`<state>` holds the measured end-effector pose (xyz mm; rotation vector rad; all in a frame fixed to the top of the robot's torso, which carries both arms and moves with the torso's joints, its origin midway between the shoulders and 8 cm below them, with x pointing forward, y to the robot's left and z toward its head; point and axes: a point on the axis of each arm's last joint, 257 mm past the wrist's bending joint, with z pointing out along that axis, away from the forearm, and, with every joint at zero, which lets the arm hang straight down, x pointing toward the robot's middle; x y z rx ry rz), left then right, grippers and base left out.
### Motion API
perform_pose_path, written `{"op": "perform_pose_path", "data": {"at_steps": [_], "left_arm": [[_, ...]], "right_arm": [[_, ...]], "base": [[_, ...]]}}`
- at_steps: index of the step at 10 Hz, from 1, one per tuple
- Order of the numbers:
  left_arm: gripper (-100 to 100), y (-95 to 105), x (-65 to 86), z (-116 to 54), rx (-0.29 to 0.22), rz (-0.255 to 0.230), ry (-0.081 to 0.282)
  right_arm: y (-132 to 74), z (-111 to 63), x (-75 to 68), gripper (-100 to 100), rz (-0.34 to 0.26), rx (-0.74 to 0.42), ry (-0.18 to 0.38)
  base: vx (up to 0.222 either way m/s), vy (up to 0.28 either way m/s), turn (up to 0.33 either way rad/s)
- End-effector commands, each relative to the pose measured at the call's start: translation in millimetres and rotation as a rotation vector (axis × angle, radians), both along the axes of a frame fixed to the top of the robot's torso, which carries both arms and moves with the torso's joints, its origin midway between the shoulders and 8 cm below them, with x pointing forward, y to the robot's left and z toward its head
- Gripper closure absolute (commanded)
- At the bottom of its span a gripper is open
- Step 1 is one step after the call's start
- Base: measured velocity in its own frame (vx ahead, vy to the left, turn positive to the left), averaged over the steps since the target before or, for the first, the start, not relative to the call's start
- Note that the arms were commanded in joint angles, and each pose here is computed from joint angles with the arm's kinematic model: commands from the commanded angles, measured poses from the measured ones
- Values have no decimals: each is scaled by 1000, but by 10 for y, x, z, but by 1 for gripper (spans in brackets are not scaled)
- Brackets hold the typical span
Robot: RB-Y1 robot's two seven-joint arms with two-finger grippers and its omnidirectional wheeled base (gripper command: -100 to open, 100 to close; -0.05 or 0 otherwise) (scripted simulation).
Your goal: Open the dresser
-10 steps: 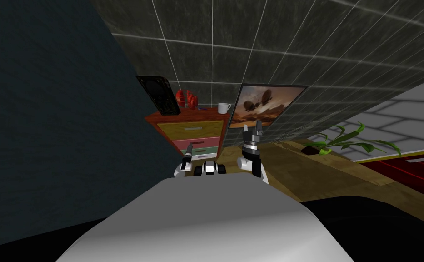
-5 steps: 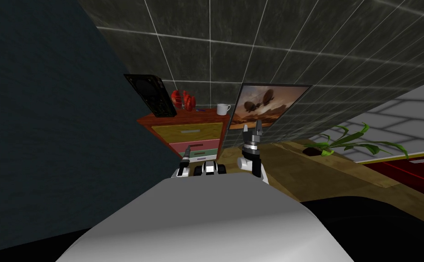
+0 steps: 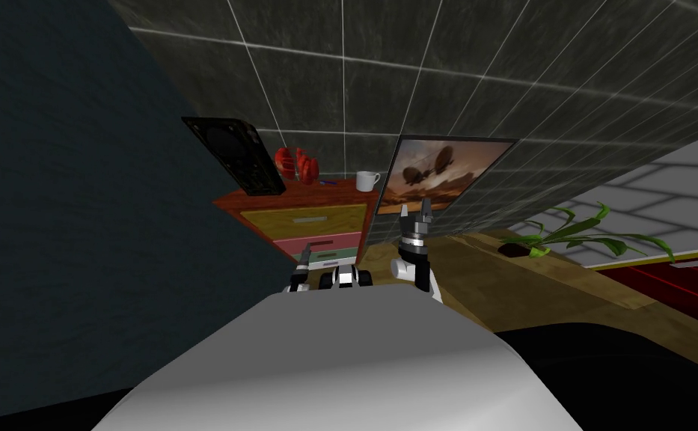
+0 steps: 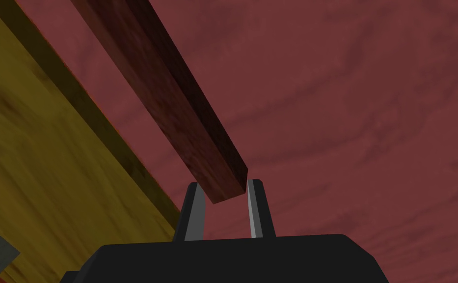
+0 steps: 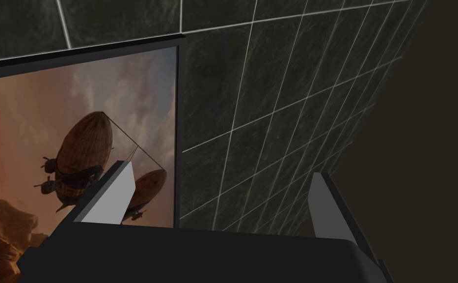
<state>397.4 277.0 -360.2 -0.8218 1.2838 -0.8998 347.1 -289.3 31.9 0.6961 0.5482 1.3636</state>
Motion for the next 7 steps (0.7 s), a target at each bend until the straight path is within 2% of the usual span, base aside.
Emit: {"op": "perform_pose_path", "data": {"at_steps": [1,2,3,4,5,7], "left_arm": [[100,27,-226,37,-2,-4,-1],[100,63,-347,-51,-2,5,23],[100,40,-397,35,-5,-7,7],[100,82,-525,-9,-3,4,23],[100,83,-475,41,-1,3,15],[100,74,-304,-12,-10,-5,15]], "right_arm": [[0,0,0,0,0,0,0],[0,0,0,0,0,0,0],[0,0,0,0,0,0,0],[0,0,0,0,0,0,0],[0,0,0,0,0,0,0],[1,1,0,0,0,0,0]], "base": [[80,-29,-10],[74,-22,-11],[75,-12,-13],[69,-15,-16],[25,-5,10],[-104,-2,16]]}}
